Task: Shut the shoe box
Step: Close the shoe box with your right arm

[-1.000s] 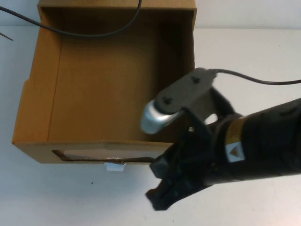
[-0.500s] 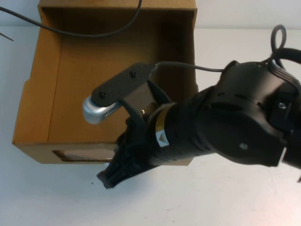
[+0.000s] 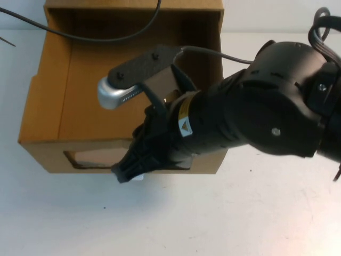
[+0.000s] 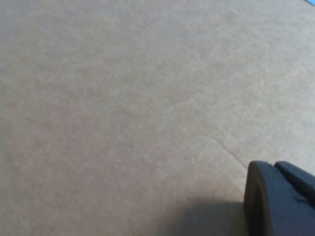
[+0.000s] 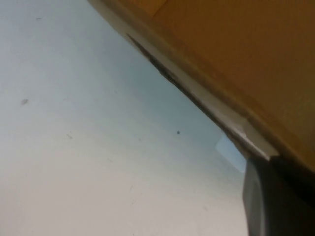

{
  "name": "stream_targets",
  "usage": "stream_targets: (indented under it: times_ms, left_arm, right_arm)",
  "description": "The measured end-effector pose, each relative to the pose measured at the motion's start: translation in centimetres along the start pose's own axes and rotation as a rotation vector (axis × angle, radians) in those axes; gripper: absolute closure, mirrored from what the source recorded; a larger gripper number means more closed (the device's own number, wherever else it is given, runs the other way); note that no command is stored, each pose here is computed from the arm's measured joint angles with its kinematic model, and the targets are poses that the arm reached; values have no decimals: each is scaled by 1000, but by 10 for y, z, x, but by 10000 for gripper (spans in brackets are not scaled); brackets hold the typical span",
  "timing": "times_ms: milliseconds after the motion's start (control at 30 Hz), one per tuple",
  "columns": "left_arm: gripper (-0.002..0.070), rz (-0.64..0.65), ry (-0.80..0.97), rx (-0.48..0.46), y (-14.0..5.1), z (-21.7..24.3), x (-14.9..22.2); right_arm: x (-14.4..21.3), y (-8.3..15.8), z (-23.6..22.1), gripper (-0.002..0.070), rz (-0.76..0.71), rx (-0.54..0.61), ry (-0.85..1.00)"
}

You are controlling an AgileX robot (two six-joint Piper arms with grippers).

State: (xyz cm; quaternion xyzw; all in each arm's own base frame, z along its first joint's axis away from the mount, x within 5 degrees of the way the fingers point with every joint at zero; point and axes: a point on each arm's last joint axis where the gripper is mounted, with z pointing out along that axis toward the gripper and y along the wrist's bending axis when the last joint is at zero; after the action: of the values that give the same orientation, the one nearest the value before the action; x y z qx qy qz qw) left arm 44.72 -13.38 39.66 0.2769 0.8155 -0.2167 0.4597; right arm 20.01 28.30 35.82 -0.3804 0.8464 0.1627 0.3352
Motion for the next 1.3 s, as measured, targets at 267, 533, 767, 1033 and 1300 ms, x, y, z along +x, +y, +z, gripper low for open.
stream_targets:
  times_ms: [267,533,767,1033,1300]
  left_arm:
    - [677,0,-1,0,0,0,0]
    - [677,0,-1,0,0,0,0]
    - [678,0,-1,0,0,0,0]
    - [677,0,-1,0,0,0,0]
    - [677,-17,-5,28,1,-6,-4]
  right_arm:
    - [-8,-38,4,687,93,56,-67]
    - [-19,-64,5,687,158,86,-174]
    - [-47,-72,14,687,150,84,-235]
    - [-74,-85,31,687,156,88,-262]
    - [-80,-100,36,687,185,8,-258]
